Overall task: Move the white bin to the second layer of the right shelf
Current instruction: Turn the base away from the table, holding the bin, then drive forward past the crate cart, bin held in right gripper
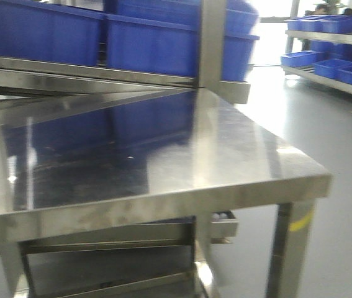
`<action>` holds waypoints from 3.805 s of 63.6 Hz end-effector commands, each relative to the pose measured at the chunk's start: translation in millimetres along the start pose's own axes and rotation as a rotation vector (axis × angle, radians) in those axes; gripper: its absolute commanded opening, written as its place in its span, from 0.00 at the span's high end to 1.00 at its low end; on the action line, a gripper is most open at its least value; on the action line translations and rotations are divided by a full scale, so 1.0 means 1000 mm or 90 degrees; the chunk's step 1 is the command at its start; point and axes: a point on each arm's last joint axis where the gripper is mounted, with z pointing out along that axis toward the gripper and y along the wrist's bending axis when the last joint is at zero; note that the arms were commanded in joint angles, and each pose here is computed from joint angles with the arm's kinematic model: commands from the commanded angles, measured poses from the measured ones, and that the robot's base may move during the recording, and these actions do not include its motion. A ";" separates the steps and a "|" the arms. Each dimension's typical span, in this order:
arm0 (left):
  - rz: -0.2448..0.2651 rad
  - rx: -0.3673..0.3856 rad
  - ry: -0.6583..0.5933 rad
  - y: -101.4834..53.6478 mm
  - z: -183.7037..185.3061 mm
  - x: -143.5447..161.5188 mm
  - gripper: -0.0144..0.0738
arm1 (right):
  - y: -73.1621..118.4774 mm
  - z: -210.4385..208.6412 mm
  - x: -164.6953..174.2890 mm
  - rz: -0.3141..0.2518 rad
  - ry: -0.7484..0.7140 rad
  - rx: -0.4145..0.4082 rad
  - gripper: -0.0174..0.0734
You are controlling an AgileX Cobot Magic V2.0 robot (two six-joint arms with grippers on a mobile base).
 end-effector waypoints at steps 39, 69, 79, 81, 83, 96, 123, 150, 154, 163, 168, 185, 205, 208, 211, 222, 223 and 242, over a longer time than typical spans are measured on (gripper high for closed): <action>-0.008 -0.003 -0.043 0.000 -0.001 0.003 0.74 | 0.002 -0.005 -0.018 -0.004 -0.086 -0.007 0.75; -0.008 -0.003 -0.043 0.000 -0.001 0.003 0.74 | 0.002 -0.005 -0.018 -0.004 -0.086 -0.007 0.75; -0.008 -0.003 -0.043 0.000 -0.001 0.003 0.74 | 0.002 -0.005 -0.018 -0.004 -0.086 -0.007 0.75; -0.008 -0.003 -0.043 0.000 -0.001 0.003 0.74 | 0.002 -0.005 -0.018 -0.004 -0.086 -0.007 0.75; -0.008 -0.003 -0.043 0.000 -0.001 0.003 0.74 | 0.002 -0.005 -0.018 -0.004 -0.086 -0.007 0.75; -0.008 -0.003 -0.043 0.000 -0.001 0.003 0.74 | 0.002 -0.005 -0.018 -0.004 -0.086 -0.007 0.75; -0.008 -0.003 -0.043 0.000 -0.001 0.003 0.74 | 0.002 -0.005 -0.018 -0.004 -0.086 -0.007 0.75; -0.008 -0.003 -0.043 0.000 -0.001 0.003 0.74 | 0.002 -0.005 -0.018 -0.004 -0.086 -0.007 0.75; -0.008 -0.003 -0.043 0.000 -0.001 0.003 0.74 | 0.002 -0.005 -0.018 -0.004 -0.086 -0.007 0.75; -0.008 -0.003 -0.043 0.000 -0.001 0.003 0.74 | 0.002 -0.005 -0.018 -0.004 -0.086 -0.007 0.75; -0.008 -0.003 -0.043 0.000 -0.001 0.003 0.74 | 0.002 -0.005 -0.018 -0.004 -0.086 -0.007 0.75; -0.008 -0.003 -0.043 0.000 -0.001 0.003 0.74 | 0.002 -0.005 -0.018 -0.004 -0.086 -0.007 0.75; -0.008 -0.003 -0.043 0.000 -0.001 0.003 0.74 | 0.002 -0.005 -0.018 -0.004 -0.086 -0.007 0.75; -0.008 -0.003 -0.043 0.000 -0.001 0.003 0.74 | 0.002 -0.005 -0.018 -0.004 -0.086 -0.007 0.75; -0.008 -0.003 -0.043 0.000 -0.001 0.003 0.74 | 0.002 -0.005 -0.018 -0.004 -0.086 -0.007 0.75; -0.008 -0.003 -0.043 0.000 -0.001 0.003 0.74 | 0.002 -0.005 -0.018 -0.004 -0.086 -0.007 0.75; -0.008 -0.003 -0.043 0.000 -0.001 0.003 0.74 | 0.002 -0.005 -0.018 -0.004 -0.086 -0.007 0.75; -0.008 -0.003 -0.043 0.000 -0.001 0.003 0.74 | 0.002 -0.005 -0.018 -0.004 -0.086 -0.007 0.75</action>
